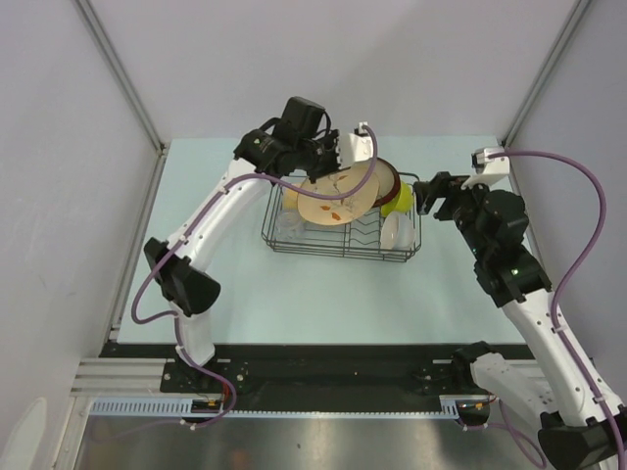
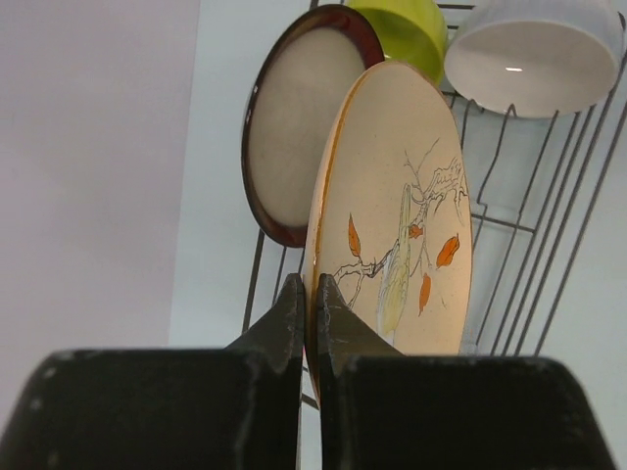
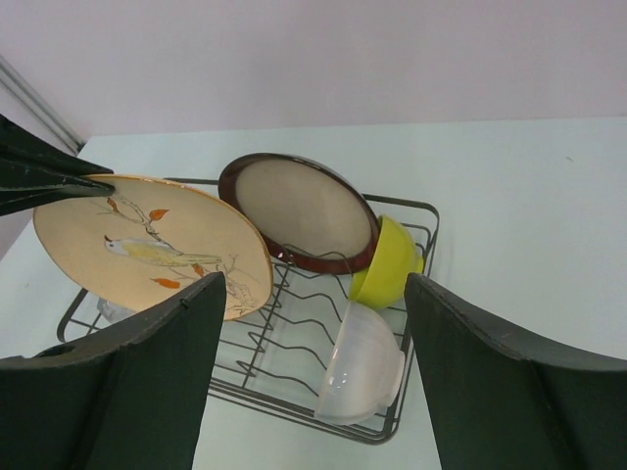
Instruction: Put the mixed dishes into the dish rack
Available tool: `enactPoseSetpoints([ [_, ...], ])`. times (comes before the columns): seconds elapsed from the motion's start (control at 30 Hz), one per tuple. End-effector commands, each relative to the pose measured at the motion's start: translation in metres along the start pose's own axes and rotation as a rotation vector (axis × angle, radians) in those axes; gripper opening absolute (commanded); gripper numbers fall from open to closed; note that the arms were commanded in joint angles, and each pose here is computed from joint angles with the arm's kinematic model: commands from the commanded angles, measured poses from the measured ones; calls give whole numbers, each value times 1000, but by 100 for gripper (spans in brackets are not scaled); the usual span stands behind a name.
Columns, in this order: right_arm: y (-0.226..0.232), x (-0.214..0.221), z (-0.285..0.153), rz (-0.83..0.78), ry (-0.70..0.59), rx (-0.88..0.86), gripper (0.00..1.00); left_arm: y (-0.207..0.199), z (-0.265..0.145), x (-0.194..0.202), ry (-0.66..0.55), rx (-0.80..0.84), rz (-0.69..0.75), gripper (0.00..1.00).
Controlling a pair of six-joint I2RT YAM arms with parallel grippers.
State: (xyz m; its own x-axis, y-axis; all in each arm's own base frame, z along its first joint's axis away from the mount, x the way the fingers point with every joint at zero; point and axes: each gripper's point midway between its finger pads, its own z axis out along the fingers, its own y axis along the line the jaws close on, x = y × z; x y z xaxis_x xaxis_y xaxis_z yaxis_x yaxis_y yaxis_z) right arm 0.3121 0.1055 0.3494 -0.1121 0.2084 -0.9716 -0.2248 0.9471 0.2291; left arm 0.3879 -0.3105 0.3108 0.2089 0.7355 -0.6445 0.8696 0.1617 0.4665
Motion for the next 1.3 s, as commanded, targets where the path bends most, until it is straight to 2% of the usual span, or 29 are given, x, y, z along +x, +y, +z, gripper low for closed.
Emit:
enactPoseSetpoints([
  [0.0,-9,-24,-14,28,-84,28,79,52,-12,-44,-145,-222,110,0],
  [0.2,-18,-25,-23,60,-80,52,79,64,6,-51,-174,-293,189,0],
  [0.53,-25,-13,-19,80,-44,56,79,58,19,-63,-171,-287,353,0],
  [1.27,-26,-1,-17,92,-13,31,77,39,39,-86,-201,-264,445,0],
])
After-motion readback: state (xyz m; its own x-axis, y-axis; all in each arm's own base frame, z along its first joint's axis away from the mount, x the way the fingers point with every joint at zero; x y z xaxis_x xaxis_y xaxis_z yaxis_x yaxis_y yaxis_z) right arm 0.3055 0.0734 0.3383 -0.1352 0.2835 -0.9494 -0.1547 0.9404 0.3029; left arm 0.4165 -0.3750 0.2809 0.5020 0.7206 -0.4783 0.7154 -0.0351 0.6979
